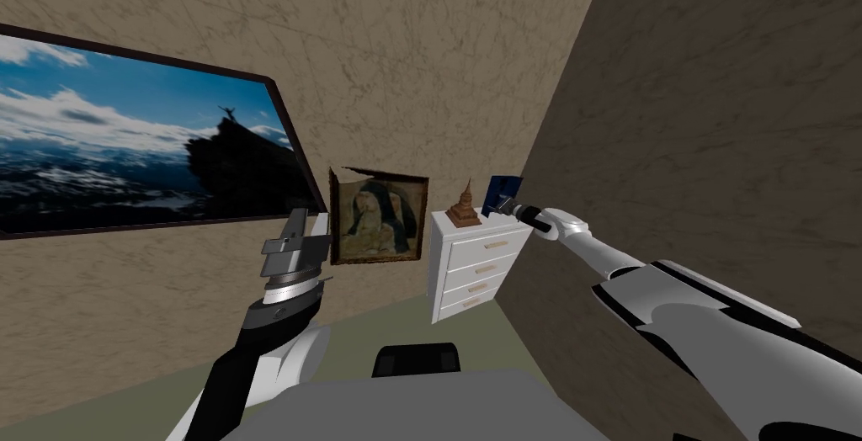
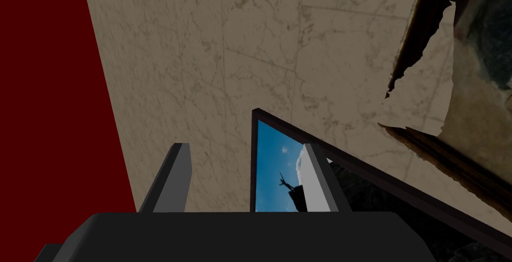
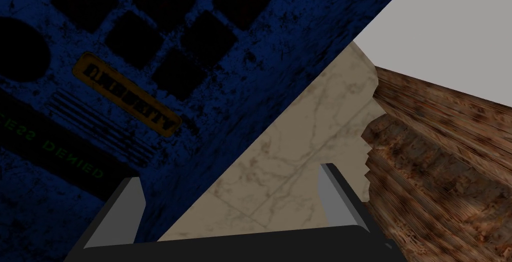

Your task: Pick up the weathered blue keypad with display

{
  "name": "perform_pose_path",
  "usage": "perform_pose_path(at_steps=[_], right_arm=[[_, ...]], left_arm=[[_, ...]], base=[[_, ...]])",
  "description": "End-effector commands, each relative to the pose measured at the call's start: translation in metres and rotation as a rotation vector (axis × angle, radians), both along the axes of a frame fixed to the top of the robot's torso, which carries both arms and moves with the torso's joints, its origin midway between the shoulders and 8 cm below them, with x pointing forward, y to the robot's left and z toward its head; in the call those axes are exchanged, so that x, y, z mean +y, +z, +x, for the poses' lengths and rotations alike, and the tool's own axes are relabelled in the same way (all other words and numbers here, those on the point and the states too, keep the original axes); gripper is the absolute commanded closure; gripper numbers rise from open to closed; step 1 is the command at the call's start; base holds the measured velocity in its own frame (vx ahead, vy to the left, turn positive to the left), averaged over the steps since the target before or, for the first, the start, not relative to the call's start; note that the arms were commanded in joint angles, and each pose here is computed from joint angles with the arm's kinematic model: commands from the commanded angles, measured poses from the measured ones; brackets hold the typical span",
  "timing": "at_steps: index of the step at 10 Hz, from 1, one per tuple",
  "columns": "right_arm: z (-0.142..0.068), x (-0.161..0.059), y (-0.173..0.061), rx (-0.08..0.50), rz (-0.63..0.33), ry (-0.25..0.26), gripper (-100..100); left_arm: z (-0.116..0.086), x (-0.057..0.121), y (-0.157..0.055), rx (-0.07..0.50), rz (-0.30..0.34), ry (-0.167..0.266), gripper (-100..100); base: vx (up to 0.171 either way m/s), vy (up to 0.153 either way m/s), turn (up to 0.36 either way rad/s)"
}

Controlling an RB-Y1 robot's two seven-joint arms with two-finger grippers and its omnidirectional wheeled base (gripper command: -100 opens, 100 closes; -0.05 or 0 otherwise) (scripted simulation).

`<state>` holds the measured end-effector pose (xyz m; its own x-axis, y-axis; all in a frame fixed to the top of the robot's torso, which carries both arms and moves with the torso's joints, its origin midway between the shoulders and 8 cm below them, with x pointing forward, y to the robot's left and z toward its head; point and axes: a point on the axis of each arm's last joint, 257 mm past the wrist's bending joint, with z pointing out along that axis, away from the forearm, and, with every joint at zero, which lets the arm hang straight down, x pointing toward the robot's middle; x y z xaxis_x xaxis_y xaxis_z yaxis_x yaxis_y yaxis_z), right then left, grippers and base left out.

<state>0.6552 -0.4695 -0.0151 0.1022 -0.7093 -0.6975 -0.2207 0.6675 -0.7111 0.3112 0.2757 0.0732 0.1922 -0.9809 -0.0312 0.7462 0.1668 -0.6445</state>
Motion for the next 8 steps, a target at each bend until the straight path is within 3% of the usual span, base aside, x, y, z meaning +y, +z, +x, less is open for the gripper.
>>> perform_pose_path(at_steps=[1, 5, 6, 7, 8], right_arm=[[-0.011, -0.018, 0.002, -0.005, -0.004, -0.005, -100], [-0.026, -0.039, 0.007, -0.014, -0.005, -0.014, -100], [-0.021, -0.035, 0.006, -0.012, -0.003, -0.013, -100], [-0.022, -0.036, 0.006, -0.012, -0.004, -0.012, 100], [-0.022, -0.036, 0.006, -0.012, -0.003, -0.012, 100]], left_arm=[[0.000, 0.000, 0.000, 0.000, 0.000, 0.000, 0], [0.000, 0.000, 0.000, 0.000, 0.000, 0.000, 0], [0.000, 0.000, 0.000, 0.000, 0.000, 0.000, 0], [0.000, 0.000, 0.000, 0.000, 0.000, 0.000, 0], [0.000, 0.000, 0.000, 0.000, 0.000, 0.000, 0]], base=[[0.074, 0.097, 0.049], [0.038, 0.042, 0.022], [0.017, 0.021, 0.003], [0.000, 0.000, 0.000], [0.011, -0.007, -0.015]])
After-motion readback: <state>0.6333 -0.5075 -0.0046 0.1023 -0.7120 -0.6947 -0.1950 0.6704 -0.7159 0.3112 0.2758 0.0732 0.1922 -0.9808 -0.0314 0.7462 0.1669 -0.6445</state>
